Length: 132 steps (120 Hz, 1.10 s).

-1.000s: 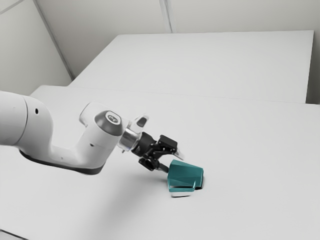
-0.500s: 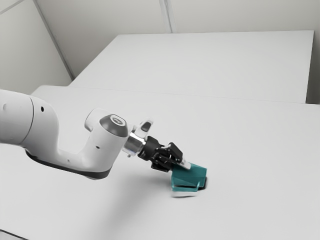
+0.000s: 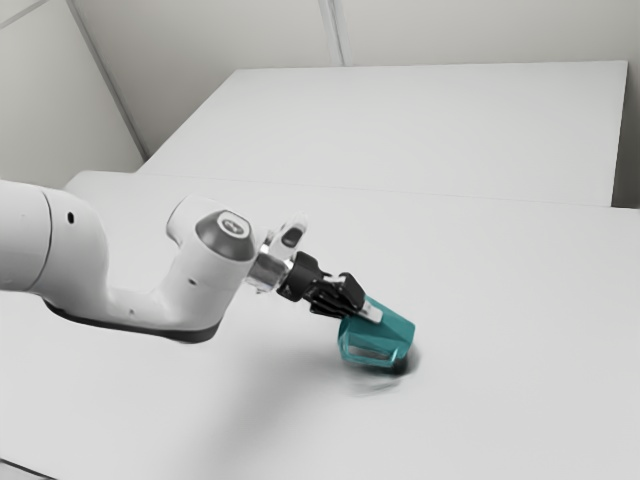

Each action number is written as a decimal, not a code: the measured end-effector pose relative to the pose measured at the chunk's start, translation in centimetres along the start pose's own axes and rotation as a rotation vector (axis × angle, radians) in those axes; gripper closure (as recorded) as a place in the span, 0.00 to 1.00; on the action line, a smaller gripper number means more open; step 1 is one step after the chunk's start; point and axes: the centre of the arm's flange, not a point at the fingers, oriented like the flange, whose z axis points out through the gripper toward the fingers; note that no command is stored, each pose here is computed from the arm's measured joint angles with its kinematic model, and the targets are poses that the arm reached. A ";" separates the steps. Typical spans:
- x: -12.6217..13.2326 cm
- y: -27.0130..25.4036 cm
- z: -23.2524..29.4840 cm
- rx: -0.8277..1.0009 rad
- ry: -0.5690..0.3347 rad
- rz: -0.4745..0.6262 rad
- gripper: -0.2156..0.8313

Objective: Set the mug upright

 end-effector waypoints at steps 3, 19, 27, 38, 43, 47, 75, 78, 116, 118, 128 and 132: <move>0.1 0.4 -0.4 0.012 0.002 0.018 0.94; 0.8 2.8 -2.2 0.139 -0.040 0.158 0.94; 1.4 3.6 -3.6 0.255 -0.085 0.242 0.94; 2.5 3.9 -6.0 0.398 -0.126 0.299 0.95; 2.7 3.7 -6.9 0.457 -0.142 0.306 0.95; 2.9 3.3 -7.6 0.502 -0.152 0.304 0.95; 5.0 1.5 -12.7 0.727 -0.198 0.222 0.95; 5.1 1.2 -13.0 0.741 -0.202 0.208 0.95; 5.2 -3.6 -12.1 0.819 -0.248 0.051 0.95; 5.3 -3.9 -11.9 0.820 -0.246 0.046 0.95; 5.5 -4.9 -11.4 0.835 -0.234 0.031 0.95; 5.6 -5.2 -11.2 0.840 -0.229 0.025 0.95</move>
